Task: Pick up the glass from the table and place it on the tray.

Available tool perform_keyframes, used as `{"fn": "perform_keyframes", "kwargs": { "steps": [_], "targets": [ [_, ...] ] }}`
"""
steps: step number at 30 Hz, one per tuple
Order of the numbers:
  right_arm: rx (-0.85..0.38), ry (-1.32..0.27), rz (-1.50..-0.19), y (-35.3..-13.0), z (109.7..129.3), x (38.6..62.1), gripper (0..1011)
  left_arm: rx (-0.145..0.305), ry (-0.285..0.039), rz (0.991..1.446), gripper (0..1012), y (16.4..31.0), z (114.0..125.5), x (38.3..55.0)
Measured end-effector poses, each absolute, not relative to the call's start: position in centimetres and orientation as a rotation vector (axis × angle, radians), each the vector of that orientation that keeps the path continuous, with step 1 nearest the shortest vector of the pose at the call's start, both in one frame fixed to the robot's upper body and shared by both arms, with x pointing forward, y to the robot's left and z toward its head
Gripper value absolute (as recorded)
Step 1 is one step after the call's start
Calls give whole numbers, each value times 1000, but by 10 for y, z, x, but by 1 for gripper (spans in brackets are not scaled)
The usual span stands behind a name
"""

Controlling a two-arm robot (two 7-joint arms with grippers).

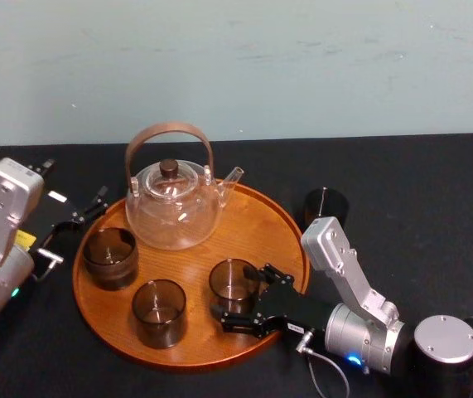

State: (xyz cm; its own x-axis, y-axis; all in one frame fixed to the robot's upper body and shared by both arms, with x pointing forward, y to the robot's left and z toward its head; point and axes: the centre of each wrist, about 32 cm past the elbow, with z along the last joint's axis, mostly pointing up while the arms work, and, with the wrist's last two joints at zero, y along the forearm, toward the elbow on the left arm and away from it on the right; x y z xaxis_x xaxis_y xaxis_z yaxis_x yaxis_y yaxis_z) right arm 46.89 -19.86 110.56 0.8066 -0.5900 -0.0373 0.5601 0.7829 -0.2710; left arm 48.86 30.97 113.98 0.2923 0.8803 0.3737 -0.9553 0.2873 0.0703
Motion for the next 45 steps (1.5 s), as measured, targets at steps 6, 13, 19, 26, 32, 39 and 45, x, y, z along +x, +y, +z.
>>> {"fn": "perform_keyframes", "kwargs": {
  "steps": [6,13,19,26,32,39,45],
  "targets": [
    [-250,126,-622,-199,1105,469,1002,304,-285,1248,1001,310,1140,489],
    [-238,141,-617,-202,1105,468,1002,304,-285,1248,1001,310,1140,489],
    [-221,124,-619,-206,1110,466,1002,304,-285,1248,1001,310,1140,489],
    [-196,81,-631,-212,1123,461,1002,305,-285,1248,1001,310,1140,489],
    [-173,49,-635,-217,1133,454,1002,304,-285,1248,1001,310,1140,489],
    [-140,14,-658,-227,1144,444,1002,304,-285,1248,1002,310,1140,489],
    [-120,6,-691,-238,1148,437,1002,304,-285,1248,1001,310,1140,489]
  ]
}}
